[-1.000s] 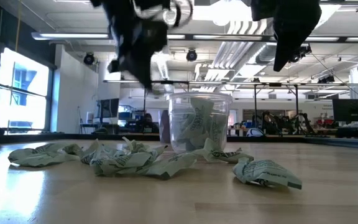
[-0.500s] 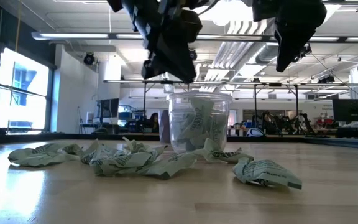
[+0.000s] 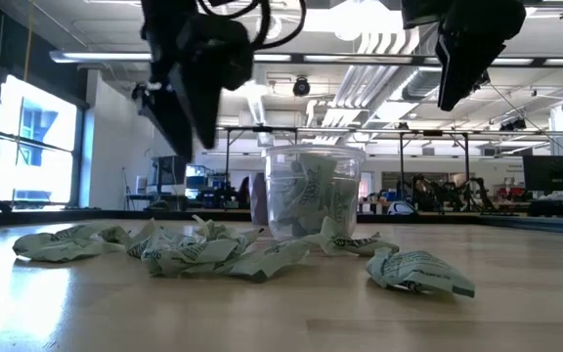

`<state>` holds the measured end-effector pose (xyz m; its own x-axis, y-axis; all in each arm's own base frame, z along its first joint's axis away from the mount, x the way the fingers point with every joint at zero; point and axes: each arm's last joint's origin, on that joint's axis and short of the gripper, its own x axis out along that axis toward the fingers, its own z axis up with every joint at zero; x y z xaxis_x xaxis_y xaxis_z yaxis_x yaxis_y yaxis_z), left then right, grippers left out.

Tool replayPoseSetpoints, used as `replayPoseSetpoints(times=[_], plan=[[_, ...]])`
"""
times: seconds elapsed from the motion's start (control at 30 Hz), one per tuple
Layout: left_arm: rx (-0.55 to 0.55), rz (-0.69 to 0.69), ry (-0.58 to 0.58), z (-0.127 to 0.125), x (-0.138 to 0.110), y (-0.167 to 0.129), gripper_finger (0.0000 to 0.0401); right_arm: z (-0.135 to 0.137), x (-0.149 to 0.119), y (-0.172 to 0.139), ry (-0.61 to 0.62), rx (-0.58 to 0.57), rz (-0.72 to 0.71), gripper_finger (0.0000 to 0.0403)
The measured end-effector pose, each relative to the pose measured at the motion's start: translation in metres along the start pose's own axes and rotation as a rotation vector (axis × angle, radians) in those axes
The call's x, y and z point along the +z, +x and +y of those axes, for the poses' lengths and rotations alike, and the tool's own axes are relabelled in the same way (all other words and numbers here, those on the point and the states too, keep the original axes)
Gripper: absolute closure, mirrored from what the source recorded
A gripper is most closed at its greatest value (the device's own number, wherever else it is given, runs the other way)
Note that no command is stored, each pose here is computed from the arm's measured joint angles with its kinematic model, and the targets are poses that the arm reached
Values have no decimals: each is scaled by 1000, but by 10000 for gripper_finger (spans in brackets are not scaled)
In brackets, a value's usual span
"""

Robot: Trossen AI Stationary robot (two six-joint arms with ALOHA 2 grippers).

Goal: Pick and place Stevia / Truvia into bins
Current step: Put the stevia packet into the transparent container

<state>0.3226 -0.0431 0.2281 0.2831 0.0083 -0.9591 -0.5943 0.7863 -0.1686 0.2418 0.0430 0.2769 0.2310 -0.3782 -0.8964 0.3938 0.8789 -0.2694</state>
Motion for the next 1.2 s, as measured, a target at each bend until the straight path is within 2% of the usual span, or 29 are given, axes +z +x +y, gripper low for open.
replayPoseSetpoints(times=[0.07,0.17,0.3,0.43,0.63,1.03,1.2], plan=[[-57,-72,38,-7,-5,12,95,0,0,0,-1,-4,-1,96],[-39,-163,86,-13,-17,24,104,-1,-1,0,-4,-6,6,96],[11,-169,89,-3,-26,39,117,-1,-2,0,-9,-5,19,96],[47,-233,84,3,-31,51,128,-1,-2,0,-9,-15,13,96],[2,-312,87,7,-33,63,137,-1,-2,0,-8,-16,13,96],[114,-305,105,17,-42,94,140,-3,-1,0,18,-42,0,96],[135,-365,105,15,-39,98,186,-3,-1,0,34,-46,5,96]])
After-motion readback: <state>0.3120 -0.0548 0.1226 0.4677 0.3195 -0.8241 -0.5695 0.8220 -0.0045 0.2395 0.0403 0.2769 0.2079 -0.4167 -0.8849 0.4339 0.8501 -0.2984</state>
